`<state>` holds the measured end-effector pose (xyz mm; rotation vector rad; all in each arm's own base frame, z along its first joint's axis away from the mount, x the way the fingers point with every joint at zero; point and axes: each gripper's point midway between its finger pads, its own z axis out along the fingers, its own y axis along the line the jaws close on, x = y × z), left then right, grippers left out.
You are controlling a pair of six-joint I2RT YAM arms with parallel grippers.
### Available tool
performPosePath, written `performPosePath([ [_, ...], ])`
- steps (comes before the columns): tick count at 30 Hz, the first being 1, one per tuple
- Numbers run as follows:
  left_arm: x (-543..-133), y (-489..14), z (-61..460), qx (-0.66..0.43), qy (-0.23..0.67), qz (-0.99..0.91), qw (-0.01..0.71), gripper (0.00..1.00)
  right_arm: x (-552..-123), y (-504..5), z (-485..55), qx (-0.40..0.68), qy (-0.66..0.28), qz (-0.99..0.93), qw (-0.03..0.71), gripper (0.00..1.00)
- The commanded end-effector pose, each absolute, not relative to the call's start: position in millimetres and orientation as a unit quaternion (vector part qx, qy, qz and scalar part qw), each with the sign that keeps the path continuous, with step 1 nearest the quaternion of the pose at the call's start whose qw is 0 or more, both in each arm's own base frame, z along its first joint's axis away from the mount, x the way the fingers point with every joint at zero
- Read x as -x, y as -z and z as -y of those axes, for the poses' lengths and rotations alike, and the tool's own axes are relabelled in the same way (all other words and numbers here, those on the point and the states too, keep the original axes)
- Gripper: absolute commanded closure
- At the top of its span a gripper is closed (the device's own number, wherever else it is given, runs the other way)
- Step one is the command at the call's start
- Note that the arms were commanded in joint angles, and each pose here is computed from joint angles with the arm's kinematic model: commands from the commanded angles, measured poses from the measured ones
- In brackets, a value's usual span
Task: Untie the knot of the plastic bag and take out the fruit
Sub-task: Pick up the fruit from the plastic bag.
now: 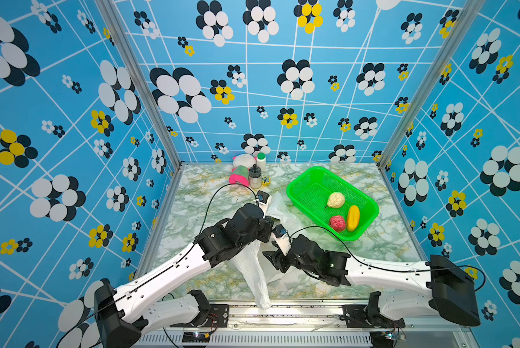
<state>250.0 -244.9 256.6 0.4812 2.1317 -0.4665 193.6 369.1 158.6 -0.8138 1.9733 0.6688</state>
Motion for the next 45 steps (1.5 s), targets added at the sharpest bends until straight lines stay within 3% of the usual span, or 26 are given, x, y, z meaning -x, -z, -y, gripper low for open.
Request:
performPosePath([
  [1, -249, -257, 241, -0.196, 0.184, -0.858, 0.438, 1.0, -221, -152, -363, 0.285, -0.211, -0.813, 0.462, 0.44],
  [9, -251, -256, 241, -0.197, 0.181, -0.858, 0.438, 1.0, -261, -121, -363, 0.242, -0.172, -0.849, 0.437, 0.28],
  [21, -250, -256, 241, -0.196, 0.18, -0.859, 0.437, 1.0, -276, -103, -384, 0.246, -0.178, -0.857, 0.415, 0.02],
  [36, -252, -253, 241, -0.201, 0.173, -0.861, 0.434, 1.0, -293, -94, -399, 0.239, -0.171, -0.872, 0.392, 0.01],
  [45, -252, -253, 240, -0.197, 0.173, -0.86, 0.437, 1.0, -297, -50, -411, 0.259, -0.158, -0.882, 0.361, 0.01],
])
